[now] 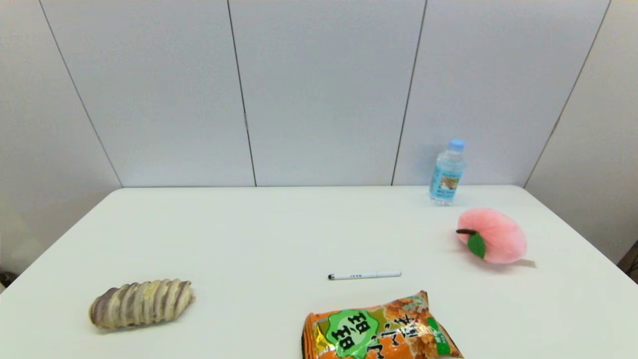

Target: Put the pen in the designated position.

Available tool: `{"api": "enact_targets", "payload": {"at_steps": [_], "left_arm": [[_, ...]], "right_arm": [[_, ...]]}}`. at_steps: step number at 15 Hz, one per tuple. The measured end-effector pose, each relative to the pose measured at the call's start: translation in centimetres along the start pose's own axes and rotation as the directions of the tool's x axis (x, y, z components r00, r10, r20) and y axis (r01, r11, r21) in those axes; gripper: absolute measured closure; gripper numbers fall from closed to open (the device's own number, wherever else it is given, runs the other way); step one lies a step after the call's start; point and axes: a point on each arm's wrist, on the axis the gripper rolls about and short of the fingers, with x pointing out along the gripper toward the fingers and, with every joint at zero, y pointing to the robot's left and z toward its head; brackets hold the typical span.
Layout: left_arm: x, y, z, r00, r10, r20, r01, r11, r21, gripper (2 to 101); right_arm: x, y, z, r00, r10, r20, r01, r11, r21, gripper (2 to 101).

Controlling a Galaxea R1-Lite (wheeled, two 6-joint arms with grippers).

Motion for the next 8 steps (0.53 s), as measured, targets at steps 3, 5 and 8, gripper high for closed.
{"api": "enact_targets", "payload": {"at_steps": [3, 5, 8], "left_arm": [[0.00, 0.00, 0.00, 1.000, 0.000, 0.000, 0.000, 1.000, 0.000, 5.4], [0.00, 0.00, 0.00, 1.000, 0.000, 0.000, 0.000, 1.000, 0.000, 5.4], [0.00, 0.00, 0.00, 1.000, 0.000, -0.001, 0.000, 1.000, 0.000, 5.4]], "right_arm": [[0.00, -0.01, 0.00, 1.000, -0.006, 0.000, 0.006, 1.000, 0.003, 4.3], [0.00, -0.02, 0.01, 1.000, -0.007, 0.001, 0.007, 1.000, 0.004, 4.3], [0.00, -0.02, 0.01, 1.000, -0.007, 0.000, 0.007, 1.000, 0.008, 4.3]]}}
